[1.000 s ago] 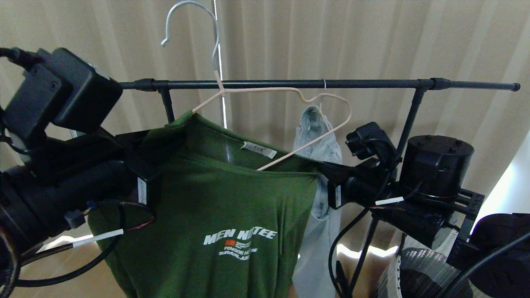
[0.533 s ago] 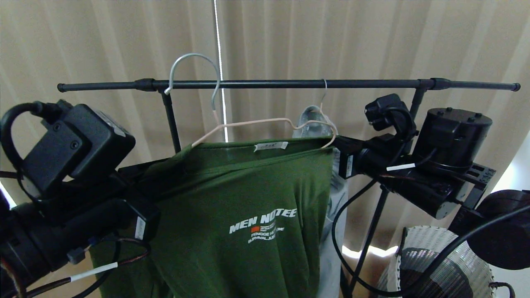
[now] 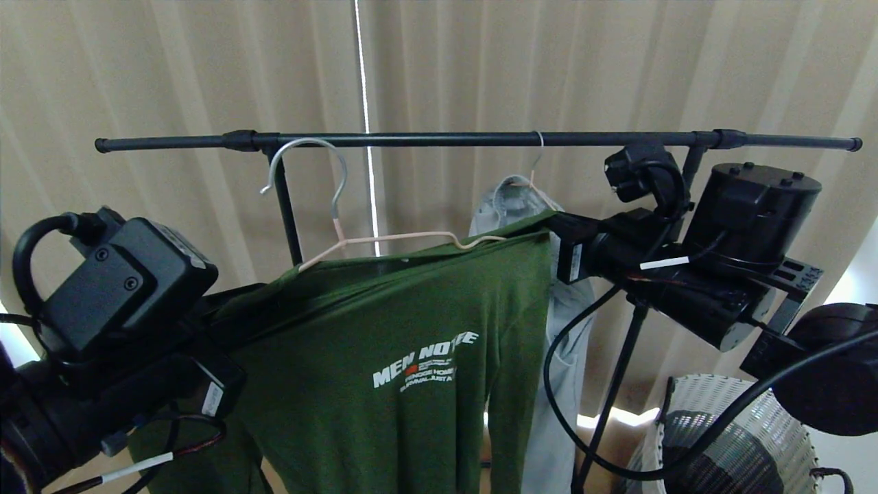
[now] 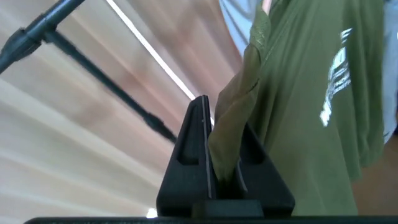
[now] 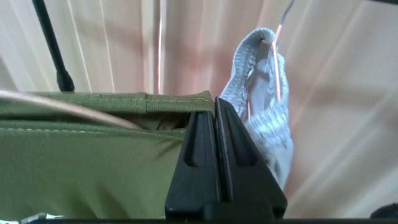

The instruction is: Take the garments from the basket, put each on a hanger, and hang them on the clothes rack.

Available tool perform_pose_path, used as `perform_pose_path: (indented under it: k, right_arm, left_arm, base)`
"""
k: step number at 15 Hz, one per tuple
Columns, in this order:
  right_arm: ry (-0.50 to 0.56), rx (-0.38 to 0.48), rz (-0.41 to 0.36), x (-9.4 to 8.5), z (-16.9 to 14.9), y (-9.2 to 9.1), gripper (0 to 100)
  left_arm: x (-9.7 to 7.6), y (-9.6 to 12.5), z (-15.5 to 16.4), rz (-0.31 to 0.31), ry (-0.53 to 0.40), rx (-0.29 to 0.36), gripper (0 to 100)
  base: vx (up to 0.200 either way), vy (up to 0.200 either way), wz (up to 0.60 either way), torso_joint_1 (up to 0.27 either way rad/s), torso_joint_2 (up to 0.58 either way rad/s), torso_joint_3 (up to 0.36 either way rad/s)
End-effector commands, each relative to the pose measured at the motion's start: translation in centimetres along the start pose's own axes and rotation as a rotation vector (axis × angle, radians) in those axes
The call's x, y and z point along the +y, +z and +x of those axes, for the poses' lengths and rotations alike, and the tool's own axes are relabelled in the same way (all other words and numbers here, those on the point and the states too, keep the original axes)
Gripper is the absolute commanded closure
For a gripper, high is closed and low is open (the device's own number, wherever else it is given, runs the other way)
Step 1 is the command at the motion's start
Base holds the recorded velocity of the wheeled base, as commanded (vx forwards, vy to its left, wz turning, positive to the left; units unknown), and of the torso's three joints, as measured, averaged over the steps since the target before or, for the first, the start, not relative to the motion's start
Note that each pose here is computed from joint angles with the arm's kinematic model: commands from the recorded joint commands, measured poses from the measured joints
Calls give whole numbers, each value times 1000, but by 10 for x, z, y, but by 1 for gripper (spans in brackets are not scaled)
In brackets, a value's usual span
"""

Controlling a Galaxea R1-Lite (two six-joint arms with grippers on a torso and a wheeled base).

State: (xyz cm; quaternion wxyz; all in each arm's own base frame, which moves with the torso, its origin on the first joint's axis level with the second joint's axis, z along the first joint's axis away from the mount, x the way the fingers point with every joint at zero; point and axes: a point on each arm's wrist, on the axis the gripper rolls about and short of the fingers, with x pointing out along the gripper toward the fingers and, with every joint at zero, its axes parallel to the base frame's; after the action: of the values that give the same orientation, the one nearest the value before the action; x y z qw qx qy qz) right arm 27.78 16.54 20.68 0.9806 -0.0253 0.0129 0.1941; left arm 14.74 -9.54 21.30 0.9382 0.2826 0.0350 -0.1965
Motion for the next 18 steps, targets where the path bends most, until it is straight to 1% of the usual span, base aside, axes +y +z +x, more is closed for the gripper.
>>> perform_pose_path:
  k: [1, 3, 4, 5, 6, 7, 8, 11, 12, 14, 16, 18]
  right_arm:
    - [44, -24, -21, 14, -4, 7, 100]
    - [80, -42, -51, 24, -5, 11, 100]
    - [93, -48, -54, 29, -5, 13, 100]
    - [122, -54, -55, 38, -9, 15, 100]
    - [132, -58, -53, 40, -11, 16, 100]
    - [159, -53, -56, 47, -19, 17, 100]
    - [168, -50, -57, 48, -24, 17, 100]
    - [170, 2, -70, 46, -32, 8, 100]
    - [171, 8, -71, 46, -33, 6, 0]
    - [171, 26, -98, 43, -40, 0, 0]
    - [200, 55, -132, 47, -53, -10, 0]
    - [218, 65, -180, 45, -60, -15, 0]
  left_arm:
    - [1, -4, 2, 9, 8, 22, 100]
    - [-3, -10, 4, 38, -5, 48, 100]
    - [-3, -11, 5, 39, -6, 52, 100]
    - [-3, -11, 8, 39, -3, 63, 100]
    - [-3, -10, 9, 40, 6, 68, 100]
    - [-1, -10, 12, 38, 42, 89, 100]
    - [-1, -10, 14, 37, 55, 96, 100]
    - [1, -6, 14, 24, 63, 83, 100]
    - [1, -6, 14, 24, 63, 83, 100]
    - [2, -4, 13, 14, 65, 67, 100]
    - [4, -1, 13, 7, 73, 41, 100]
    - [2, -1, 13, 10, 48, 14, 100]
  base:
    - [0, 0, 0, 0, 0, 0]
    - [0, 0, 0, 0, 0, 0]
    - [0, 0, 0, 0, 0, 0]
    - [0, 0, 0, 0, 0, 0]
    - [0, 0, 0, 0, 0, 0]
    - [0, 0, 0, 0, 0, 0]
    - [0, 0, 0, 0, 0, 0]
    - [0, 0, 0, 0, 0, 0]
    - [0, 0, 0, 0, 0, 0]
    - [0, 0, 0, 0, 0, 0]
    - [0, 0, 0, 0, 0, 0]
    - [0, 0, 0, 0, 0, 0]
